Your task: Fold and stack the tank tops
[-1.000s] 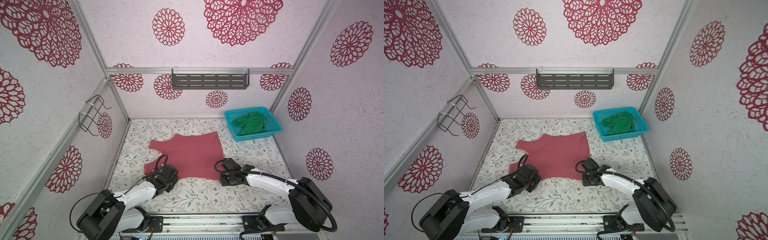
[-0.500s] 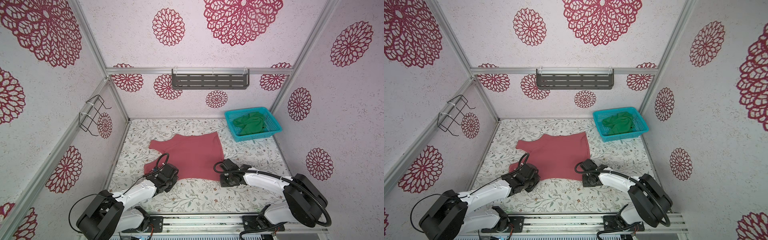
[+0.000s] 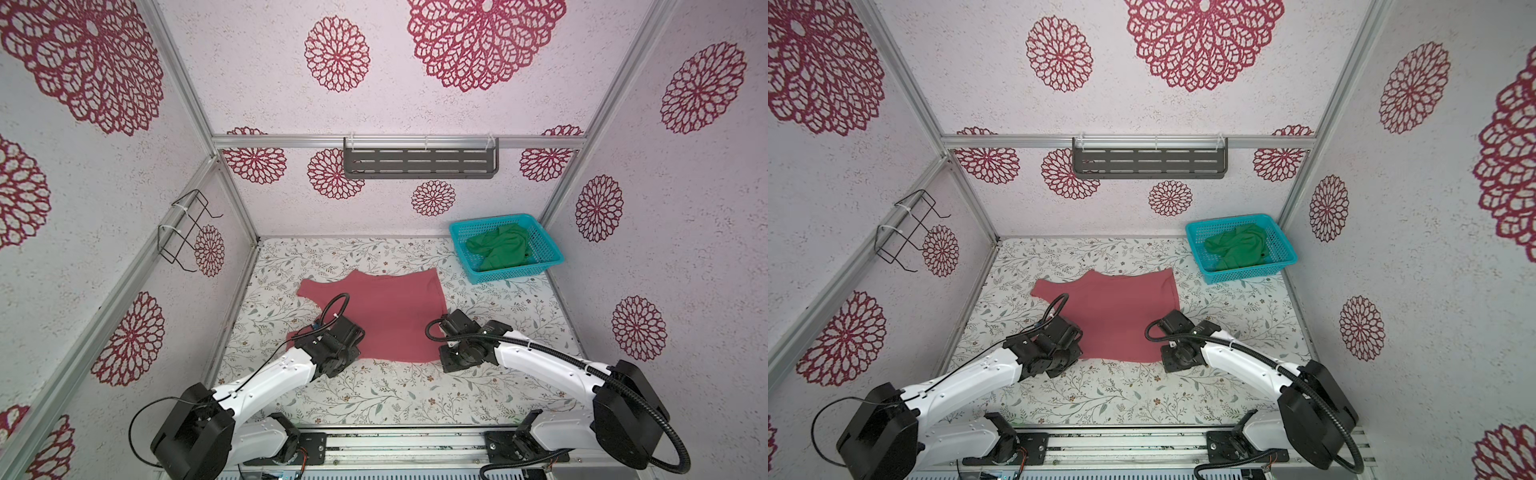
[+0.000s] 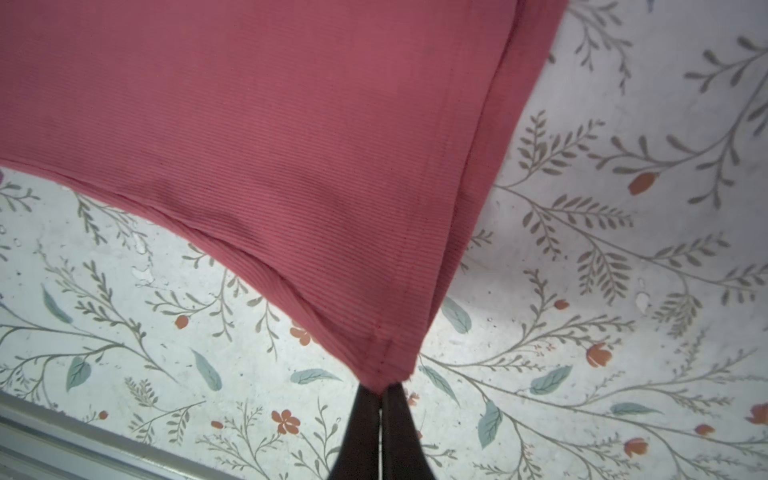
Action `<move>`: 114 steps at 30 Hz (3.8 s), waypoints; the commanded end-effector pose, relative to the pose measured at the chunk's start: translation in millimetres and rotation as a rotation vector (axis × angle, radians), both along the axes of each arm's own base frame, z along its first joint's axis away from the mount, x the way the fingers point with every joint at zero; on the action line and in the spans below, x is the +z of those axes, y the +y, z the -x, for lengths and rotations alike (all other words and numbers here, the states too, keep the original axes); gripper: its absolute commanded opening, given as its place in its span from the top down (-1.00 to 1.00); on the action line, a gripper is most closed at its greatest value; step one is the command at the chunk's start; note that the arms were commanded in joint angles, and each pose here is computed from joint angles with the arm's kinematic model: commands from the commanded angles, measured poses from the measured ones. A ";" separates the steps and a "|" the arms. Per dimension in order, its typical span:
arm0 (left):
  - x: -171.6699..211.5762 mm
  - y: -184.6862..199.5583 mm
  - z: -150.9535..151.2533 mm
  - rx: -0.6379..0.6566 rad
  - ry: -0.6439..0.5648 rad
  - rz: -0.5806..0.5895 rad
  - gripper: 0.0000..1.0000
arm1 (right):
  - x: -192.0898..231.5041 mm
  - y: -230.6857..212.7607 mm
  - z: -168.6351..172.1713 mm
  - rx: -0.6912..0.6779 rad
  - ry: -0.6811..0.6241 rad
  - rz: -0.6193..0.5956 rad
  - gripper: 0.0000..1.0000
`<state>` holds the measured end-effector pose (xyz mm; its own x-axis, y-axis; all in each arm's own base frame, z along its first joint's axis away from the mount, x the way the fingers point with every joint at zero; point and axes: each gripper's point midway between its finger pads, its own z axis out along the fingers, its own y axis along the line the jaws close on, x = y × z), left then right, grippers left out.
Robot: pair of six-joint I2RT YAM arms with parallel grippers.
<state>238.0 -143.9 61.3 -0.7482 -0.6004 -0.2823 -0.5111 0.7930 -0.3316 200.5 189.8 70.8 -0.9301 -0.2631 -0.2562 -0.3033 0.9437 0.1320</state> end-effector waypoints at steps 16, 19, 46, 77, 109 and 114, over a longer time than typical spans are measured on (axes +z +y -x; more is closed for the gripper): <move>3.4 12.1 -55.7 -0.280 0.106 -0.147 1.00 | 2.9 -13.2 -85.9 0.123 -0.096 0.159 1.00; 0.6 13.7 -64.5 -0.310 0.131 -0.165 1.00 | 3.0 -15.7 -103.7 0.110 -0.127 0.159 1.00; -13.2 27.9 -146.9 -0.449 0.225 -0.222 0.16 | -17.9 -32.0 -191.8 0.060 -0.135 0.187 0.67; -4.6 172.9 -38.6 0.092 0.145 -0.233 -0.07 | -10.0 6.5 -126.3 -0.189 -0.103 -0.169 0.39; -34.5 192.2 -68.8 0.014 0.311 -0.241 0.06 | -34.4 -40.0 -135.9 -0.208 -0.117 0.061 0.41; 28.1 216.9 -68.9 0.055 0.242 -0.397 -0.46 | 5.1 -40.9 -139.9 -0.198 -0.167 0.024 0.28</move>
<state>301.0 53.2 40.9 -0.8093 -0.5530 -0.1980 -0.5748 0.8151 0.0728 333.9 151.3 35.1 -0.9348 -0.0810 -0.3459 -0.1079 0.9924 0.0591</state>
